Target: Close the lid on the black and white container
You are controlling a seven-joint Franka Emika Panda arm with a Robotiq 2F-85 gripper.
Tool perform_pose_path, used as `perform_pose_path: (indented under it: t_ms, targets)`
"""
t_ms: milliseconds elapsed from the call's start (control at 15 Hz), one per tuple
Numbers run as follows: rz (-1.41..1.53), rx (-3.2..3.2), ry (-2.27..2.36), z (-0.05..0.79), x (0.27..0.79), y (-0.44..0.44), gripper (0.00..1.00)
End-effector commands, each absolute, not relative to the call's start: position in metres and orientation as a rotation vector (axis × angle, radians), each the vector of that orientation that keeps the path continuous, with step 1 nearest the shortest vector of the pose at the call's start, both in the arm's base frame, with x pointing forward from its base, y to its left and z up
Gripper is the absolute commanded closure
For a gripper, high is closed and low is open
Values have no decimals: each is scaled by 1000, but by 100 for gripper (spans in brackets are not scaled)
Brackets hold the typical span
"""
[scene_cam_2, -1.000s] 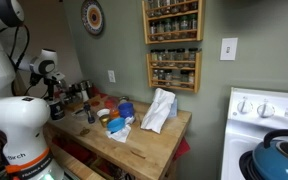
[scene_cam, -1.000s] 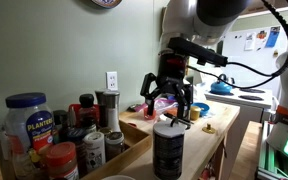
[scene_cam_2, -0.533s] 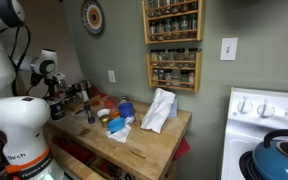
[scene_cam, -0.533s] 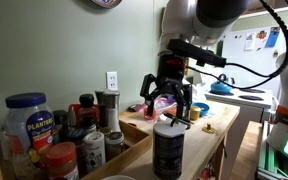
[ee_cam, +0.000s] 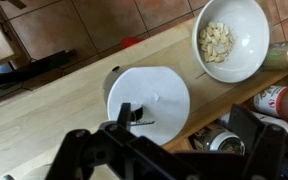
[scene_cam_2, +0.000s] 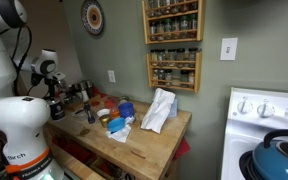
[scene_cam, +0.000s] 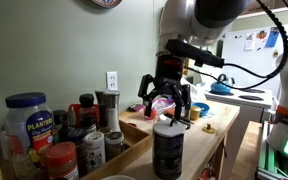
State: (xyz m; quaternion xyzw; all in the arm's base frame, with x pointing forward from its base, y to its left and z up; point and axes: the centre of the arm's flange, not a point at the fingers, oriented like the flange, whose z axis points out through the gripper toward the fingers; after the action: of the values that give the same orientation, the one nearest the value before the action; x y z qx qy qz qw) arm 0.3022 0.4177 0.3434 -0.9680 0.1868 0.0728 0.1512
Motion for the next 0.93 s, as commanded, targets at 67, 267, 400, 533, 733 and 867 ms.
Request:
perform_pose_path:
  t_ms: [67,267,400,533,733,867]
  targets:
    - [204,-2779,526,336,304,427,0]
    - [208,-2780,525,334,305,428,0]
    - [212,-2781,524,333,305,429,0]
    - [214,-2781,524,332,306,430,0]
    - [217,-2786,520,330,307,432,0]
    - [218,-2791,514,329,307,433,0]
